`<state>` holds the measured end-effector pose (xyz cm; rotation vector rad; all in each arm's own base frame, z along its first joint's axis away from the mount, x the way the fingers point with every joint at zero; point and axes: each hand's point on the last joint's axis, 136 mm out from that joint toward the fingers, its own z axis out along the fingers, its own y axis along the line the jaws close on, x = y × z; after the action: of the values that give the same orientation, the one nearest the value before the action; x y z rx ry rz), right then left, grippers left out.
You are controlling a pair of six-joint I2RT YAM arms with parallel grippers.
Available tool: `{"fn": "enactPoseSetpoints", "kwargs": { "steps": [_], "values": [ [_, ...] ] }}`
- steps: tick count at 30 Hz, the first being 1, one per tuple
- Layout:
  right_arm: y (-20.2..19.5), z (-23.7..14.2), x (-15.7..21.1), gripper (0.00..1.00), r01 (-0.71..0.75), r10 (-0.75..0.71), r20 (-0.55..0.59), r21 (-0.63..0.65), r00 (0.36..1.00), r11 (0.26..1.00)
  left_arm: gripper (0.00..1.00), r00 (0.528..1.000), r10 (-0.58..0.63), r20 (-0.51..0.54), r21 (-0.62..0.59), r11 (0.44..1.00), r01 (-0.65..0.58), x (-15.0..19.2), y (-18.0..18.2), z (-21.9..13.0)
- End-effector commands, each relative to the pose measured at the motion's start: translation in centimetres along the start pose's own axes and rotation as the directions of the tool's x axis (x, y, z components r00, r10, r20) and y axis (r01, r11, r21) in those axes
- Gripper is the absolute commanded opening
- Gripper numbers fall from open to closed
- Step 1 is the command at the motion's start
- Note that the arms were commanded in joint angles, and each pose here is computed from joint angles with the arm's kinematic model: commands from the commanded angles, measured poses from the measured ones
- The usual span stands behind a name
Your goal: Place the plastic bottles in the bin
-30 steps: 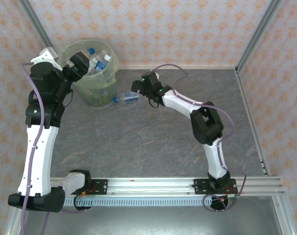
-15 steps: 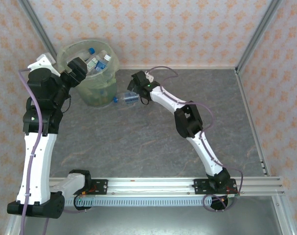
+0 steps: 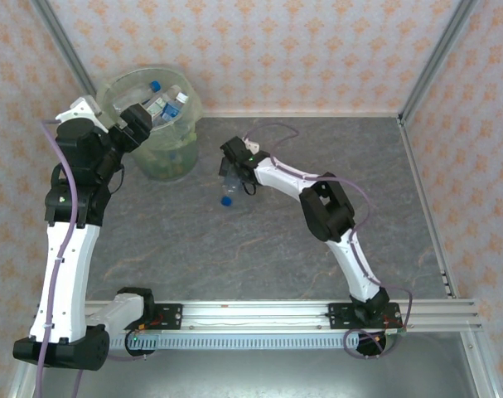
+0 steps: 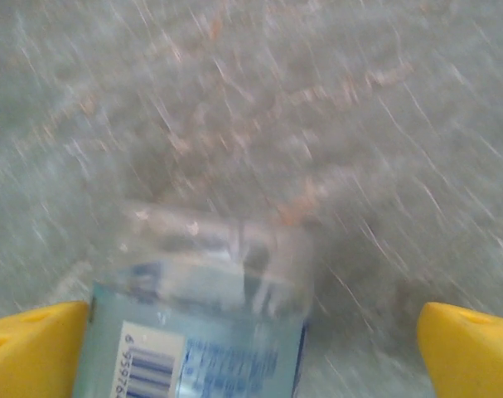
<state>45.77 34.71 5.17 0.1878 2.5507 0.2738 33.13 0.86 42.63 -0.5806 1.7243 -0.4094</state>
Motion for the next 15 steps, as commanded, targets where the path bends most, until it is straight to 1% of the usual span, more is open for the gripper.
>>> {"fn": "enactPoseSetpoints", "kwargs": {
  "steps": [1, 4, 9, 15],
  "values": [
    [-2.1, -1.8, 1.1, 1.0, 0.068, -0.068, 0.004, 0.057, 0.998, 0.996, 0.99, 1.0, 0.012, 0.005, 0.031, 0.999, -0.012, 0.0, -0.4, -0.2],
    [-2.9, -2.8, 1.7, 1.0, 0.073, -0.073, 0.005, 0.038, 0.997, 0.997, 0.99, 0.999, 0.014, -0.032, 0.04, 0.999, -0.013, 1.2, -0.2, 0.3],
    [-2.7, -4.4, 2.0, 1.0, 0.076, -0.076, -0.006, -0.009, 0.997, 0.997, 0.99, 0.996, -0.003, -0.085, 0.04, 0.999, 0.007, 3.2, 0.5, 1.1],
    [-3.0, -6.3, 3.5, 1.0, 0.092, -0.096, -0.042, -0.082, 0.995, 0.992, 0.99, 0.994, -0.013, -0.105, 0.052, 0.998, 0.019, 3.9, 0.6, 1.2]
  ]
}}
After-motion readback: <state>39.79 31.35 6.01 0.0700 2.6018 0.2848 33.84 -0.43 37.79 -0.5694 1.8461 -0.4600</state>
